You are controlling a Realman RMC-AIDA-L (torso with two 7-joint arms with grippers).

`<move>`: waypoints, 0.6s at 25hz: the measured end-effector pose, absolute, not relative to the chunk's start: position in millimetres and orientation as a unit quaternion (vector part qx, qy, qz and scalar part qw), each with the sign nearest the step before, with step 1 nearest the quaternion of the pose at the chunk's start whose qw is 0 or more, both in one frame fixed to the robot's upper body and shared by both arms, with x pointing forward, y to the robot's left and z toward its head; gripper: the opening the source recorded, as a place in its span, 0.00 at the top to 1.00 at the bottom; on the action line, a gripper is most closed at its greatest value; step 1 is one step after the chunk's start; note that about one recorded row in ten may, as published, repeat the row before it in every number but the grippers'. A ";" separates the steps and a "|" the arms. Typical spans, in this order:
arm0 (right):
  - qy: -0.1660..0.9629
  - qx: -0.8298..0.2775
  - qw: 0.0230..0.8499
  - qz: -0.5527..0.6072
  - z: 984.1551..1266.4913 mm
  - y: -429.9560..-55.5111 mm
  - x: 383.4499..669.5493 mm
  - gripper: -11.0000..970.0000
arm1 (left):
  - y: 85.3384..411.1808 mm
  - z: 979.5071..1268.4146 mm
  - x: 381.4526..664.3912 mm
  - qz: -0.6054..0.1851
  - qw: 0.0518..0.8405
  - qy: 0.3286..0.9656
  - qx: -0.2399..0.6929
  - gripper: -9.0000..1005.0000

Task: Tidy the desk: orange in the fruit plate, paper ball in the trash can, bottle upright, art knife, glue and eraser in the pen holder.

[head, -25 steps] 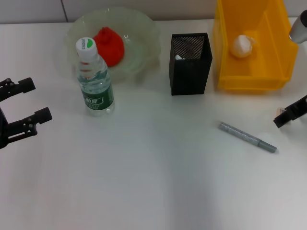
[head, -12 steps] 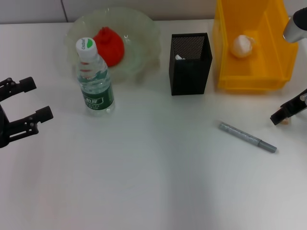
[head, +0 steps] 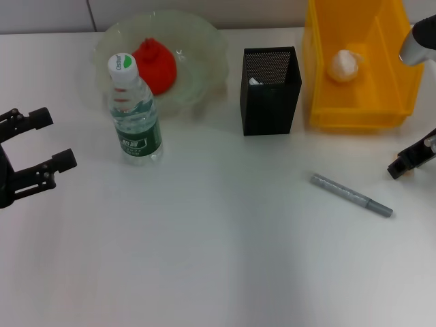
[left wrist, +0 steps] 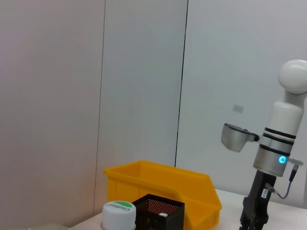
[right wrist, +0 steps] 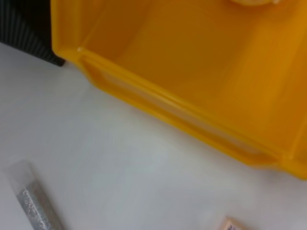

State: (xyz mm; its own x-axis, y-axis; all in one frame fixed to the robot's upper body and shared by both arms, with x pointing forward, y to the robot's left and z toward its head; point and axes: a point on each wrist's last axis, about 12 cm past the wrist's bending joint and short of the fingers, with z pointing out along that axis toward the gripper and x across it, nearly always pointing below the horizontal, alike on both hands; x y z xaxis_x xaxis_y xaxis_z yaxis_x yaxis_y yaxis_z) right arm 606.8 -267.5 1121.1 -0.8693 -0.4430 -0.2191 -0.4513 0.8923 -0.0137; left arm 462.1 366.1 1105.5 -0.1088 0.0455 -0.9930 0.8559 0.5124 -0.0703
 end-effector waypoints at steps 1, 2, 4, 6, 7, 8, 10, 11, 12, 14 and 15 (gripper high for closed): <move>0.966 -0.232 0.108 0.019 1120.8 -267.4 606.8 0.42 | 366.1 1105.5 462.1 -0.354 0.572 0.655 0.344 0.20; 0.966 -0.233 0.108 0.019 1120.7 -267.4 606.8 0.44 | 366.1 1105.5 462.2 -0.354 0.572 0.655 0.344 0.20; 0.966 -0.234 0.111 0.018 1122.0 -267.4 607.3 0.49 | 366.1 1105.5 462.1 -0.355 0.572 0.655 0.343 0.20; 0.965 -0.234 0.117 0.017 1126.2 -268.1 607.7 0.53 | 366.1 1105.5 462.1 -0.355 0.572 0.655 0.343 0.20; 0.964 -0.236 0.122 0.016 1132.4 -268.5 607.0 0.55 | 366.0 1105.6 461.9 -0.356 0.571 0.655 0.343 0.20; 0.964 -0.236 0.122 0.016 1132.4 -268.5 607.0 0.58 | 366.0 1105.6 461.9 -0.356 0.571 0.655 0.343 0.20; 0.962 -0.240 0.126 0.017 1141.6 -267.3 604.8 0.63 | 365.9 1105.0 461.4 -0.357 0.571 0.655 0.342 0.20; 0.961 -0.244 0.128 0.018 1146.5 -266.1 603.4 0.66 | 365.8 1104.9 461.4 -0.358 0.571 0.655 0.342 0.20; 0.960 -0.248 0.126 0.021 1150.4 -264.4 601.5 0.69 | 365.8 1104.7 461.3 -0.358 0.571 0.655 0.341 0.20; 0.956 -0.263 0.124 0.033 1160.0 -259.1 597.0 0.74 | 365.7 1104.5 461.2 -0.358 0.571 0.655 0.341 0.20; 0.953 -0.273 0.122 0.049 1164.7 -254.7 594.1 0.74 | 365.7 1104.3 461.0 -0.357 0.571 0.655 0.341 0.20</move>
State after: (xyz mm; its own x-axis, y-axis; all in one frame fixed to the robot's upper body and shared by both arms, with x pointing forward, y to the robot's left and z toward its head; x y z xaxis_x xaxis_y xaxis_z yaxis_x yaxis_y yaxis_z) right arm 594.1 -254.7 1164.7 -0.8206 -0.5091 -0.2598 -0.5329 0.8457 0.0262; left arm 461.0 365.7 1104.3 -0.1138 0.0392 -0.9927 0.8557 0.5116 -0.0779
